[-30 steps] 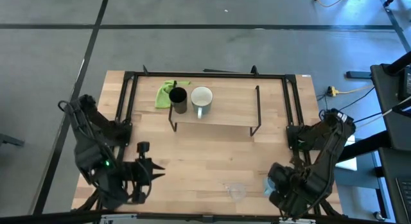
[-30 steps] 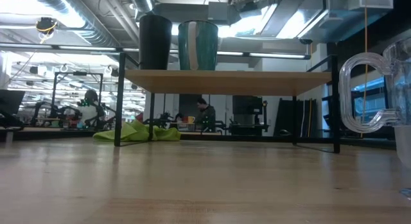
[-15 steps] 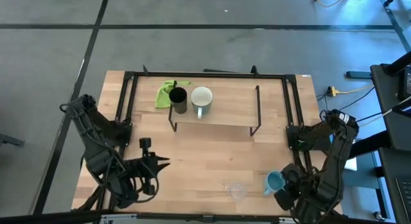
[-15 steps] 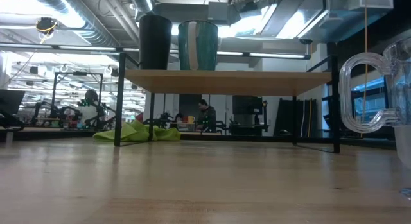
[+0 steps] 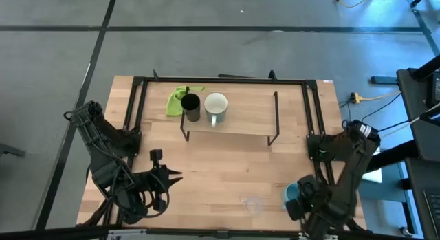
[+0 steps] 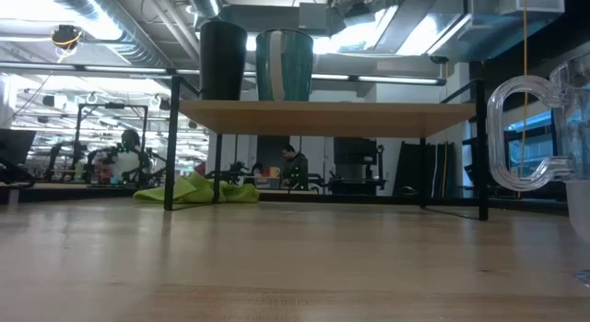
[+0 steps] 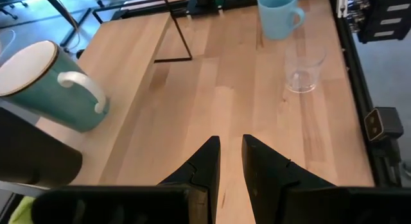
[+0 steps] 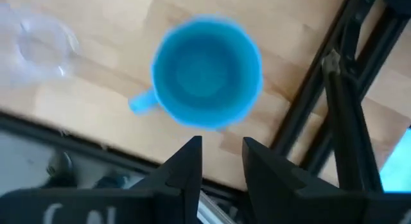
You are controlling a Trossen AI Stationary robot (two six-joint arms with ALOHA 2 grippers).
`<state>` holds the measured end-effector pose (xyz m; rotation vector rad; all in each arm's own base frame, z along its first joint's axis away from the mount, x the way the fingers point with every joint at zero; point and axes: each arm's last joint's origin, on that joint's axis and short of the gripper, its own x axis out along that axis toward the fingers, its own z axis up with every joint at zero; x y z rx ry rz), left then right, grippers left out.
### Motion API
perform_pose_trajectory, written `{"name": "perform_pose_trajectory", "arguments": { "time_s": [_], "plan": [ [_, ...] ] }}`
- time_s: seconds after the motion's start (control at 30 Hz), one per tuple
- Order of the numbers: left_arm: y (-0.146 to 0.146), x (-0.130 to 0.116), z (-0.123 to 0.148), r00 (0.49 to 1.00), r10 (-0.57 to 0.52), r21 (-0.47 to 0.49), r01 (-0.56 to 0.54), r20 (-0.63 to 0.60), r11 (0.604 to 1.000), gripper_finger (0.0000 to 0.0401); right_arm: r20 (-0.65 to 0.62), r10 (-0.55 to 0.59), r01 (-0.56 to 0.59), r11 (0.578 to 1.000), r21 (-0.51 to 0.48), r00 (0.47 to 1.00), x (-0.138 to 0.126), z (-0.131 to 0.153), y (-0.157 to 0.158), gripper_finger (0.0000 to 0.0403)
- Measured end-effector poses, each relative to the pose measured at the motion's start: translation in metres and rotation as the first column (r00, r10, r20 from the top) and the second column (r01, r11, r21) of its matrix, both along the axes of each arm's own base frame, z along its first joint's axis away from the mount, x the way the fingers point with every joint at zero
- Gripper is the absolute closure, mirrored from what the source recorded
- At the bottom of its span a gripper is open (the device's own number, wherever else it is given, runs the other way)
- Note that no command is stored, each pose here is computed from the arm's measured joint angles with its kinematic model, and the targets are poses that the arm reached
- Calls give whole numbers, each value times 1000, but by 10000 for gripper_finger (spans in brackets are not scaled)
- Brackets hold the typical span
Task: Stack small to large cups/mugs on shelf
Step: Put the blue mug on the shelf
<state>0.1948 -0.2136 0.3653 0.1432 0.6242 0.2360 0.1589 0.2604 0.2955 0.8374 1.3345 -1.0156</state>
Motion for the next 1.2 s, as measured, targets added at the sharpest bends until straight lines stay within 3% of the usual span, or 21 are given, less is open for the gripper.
{"name": "perform_pose_trajectory", "arguments": {
  "time_s": [0.17, 0.33, 0.4, 0.53, 0.77, 1.0, 1.2],
  "plan": [
    [-2, 1, 0, 1000, -12, -26, 12, -6, 1000, 342, 5, -74, 74, 997, 0, 997, 16, 6, -18, 290],
    [-2, 1, 0, 1000, -13, -29, 13, -7, 999, 341, 83, -128, 126, 992, 30, 988, 6, 25, -39, 290],
    [-2, 1, 0, 1000, -19, -37, 18, -14, 999, 342, 161, -120, 108, 991, 81, 980, 1, 45, -47, 290],
    [-3, 0, 0, 999, -34, -59, 32, -34, 998, 341, 366, -100, 81, 995, 65, 925, -9, 69, -73, 290],
    [-1, 3, -1, 999, -14, -81, 11, -35, 997, 341, 115, -117, 102, 987, 126, 986, -56, 29, -129, 290],
    [4, 8, -1, 998, 16, -129, -23, -53, 991, 341, 292, -29, -73, 940, 334, 956, -63, 34, -127, 290],
    [12, 17, -1, 997, 49, -117, -55, -56, 992, 341, 223, 97, -173, 921, 350, 970, -62, 25, -106, 290]
  ]
}}
